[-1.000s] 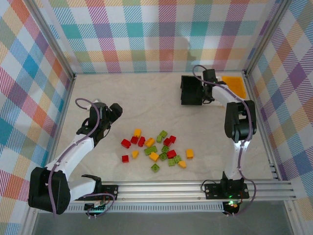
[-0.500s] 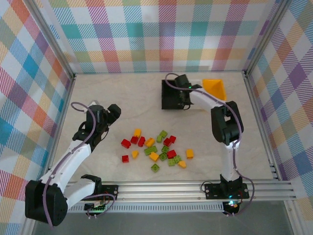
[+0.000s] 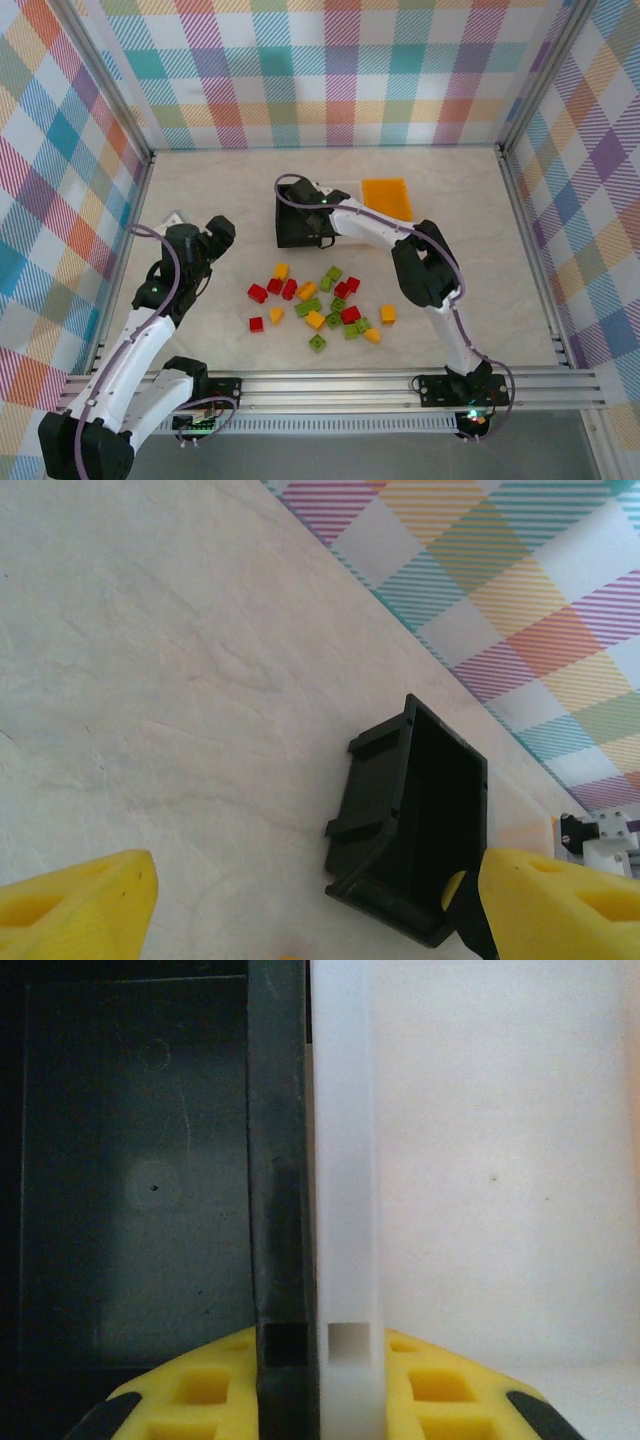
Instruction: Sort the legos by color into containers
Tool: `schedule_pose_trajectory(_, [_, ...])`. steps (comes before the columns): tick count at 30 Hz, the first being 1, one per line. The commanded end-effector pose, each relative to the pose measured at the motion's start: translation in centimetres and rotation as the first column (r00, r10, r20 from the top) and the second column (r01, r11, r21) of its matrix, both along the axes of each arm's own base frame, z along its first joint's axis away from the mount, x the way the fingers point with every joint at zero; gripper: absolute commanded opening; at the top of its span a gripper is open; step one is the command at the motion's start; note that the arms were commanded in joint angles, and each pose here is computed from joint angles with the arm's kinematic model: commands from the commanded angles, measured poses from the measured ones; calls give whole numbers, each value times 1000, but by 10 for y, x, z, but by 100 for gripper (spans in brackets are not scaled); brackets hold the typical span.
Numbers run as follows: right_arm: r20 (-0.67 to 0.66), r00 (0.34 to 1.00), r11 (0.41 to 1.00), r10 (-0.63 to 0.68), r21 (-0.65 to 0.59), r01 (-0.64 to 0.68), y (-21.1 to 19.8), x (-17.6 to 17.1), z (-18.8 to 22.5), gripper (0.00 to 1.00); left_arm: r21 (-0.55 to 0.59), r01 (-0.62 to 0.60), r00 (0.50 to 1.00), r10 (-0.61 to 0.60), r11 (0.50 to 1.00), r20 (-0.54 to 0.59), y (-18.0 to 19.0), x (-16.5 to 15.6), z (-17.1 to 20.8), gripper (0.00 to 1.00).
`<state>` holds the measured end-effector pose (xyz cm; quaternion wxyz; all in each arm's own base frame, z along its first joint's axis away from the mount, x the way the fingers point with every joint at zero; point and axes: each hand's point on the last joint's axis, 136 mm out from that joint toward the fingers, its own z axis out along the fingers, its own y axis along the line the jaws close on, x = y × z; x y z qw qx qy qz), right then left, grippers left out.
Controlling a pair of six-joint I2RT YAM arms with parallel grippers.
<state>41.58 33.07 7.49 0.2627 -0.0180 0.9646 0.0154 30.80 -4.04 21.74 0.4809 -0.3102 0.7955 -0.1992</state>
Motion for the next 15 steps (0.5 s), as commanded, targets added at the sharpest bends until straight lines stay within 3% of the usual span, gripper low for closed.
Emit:
schedule_pose_trajectory(1, [47,996,996,-79,-47,81,-6,-1,15,0,31,-5,1000,5,1000,13,3,-5,6,84])
schedule_pose_trajectory(7, [49,994,992,-93,-79,97,2,-11,15,0,33,-1,1000,1,999,12,3,-7,4,84])
schedule_pose_trajectory(15, [55,998,999,-28,-29,29,29,-15,11,0,41,-1,1000,1,999,-1,6,-14,0,85])
